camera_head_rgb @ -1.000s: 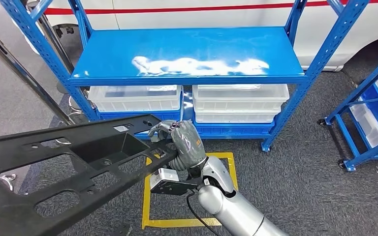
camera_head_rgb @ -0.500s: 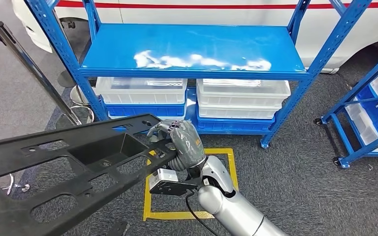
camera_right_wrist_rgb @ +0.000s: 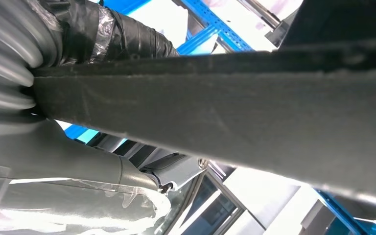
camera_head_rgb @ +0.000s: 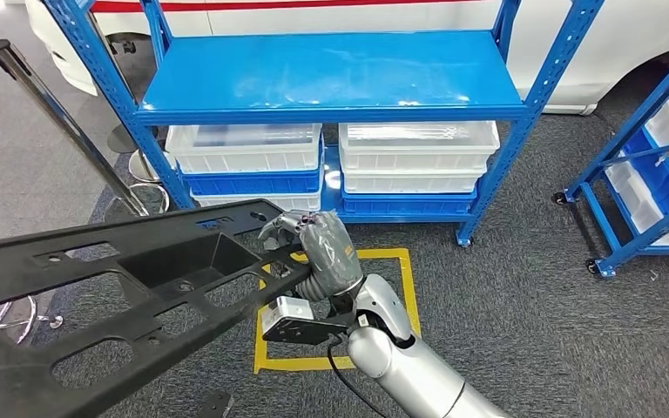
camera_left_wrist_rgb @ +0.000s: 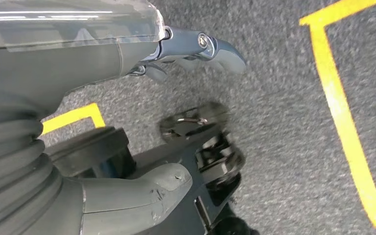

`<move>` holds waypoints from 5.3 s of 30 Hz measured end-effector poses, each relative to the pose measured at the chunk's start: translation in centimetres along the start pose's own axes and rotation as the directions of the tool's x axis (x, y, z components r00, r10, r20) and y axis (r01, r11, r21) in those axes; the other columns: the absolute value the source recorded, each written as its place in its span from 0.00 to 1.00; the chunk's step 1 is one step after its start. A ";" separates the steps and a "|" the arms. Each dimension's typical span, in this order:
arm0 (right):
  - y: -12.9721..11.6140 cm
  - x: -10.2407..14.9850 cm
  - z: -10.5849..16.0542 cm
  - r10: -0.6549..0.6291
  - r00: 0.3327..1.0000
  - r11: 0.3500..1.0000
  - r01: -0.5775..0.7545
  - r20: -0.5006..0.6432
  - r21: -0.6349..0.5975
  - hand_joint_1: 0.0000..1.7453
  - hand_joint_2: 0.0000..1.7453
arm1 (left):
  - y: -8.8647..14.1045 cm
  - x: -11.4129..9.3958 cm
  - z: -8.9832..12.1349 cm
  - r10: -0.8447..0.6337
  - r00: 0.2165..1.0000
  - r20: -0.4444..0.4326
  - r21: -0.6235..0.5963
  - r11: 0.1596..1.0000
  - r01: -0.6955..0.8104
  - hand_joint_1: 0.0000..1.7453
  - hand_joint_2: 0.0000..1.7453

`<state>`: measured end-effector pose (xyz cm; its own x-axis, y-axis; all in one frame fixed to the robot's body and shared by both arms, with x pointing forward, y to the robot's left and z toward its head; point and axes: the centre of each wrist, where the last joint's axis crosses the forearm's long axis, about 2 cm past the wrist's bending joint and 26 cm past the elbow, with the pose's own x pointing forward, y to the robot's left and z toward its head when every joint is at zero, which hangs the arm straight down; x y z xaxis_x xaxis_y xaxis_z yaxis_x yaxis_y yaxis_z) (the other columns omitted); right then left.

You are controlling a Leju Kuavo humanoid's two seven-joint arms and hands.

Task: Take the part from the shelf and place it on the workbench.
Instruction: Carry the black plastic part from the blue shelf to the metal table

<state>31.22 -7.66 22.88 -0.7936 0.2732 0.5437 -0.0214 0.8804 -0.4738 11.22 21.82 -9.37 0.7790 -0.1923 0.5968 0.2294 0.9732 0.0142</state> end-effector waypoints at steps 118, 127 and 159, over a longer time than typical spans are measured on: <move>0.1 -0.1 1.6 -0.098 0.995 0.995 0.099 0.028 -0.013 1.00 1.00 | 0.4 -0.2 0.0 -0.031 0.999 0.012 -0.007 0.999 0.031 0.00 1.00; 0.1 0.0 2.4 -0.095 0.995 0.995 0.096 0.028 -0.025 1.00 1.00 | 1.0 -0.7 0.2 -0.035 0.999 -0.008 0.006 0.999 0.035 0.00 1.00; -0.2 1.1 2.2 -0.104 0.993 0.994 0.106 0.059 -0.037 1.00 1.00 | 2.2 -2.1 0.7 -0.019 1.000 -0.006 0.045 0.999 0.020 0.00 1.00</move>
<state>29.00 -8.43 22.04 -0.8216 0.1566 0.5481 -0.0835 0.9181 -0.3875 9.72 24.48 -10.04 0.7780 -0.2119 0.5915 0.2179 0.9740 0.0623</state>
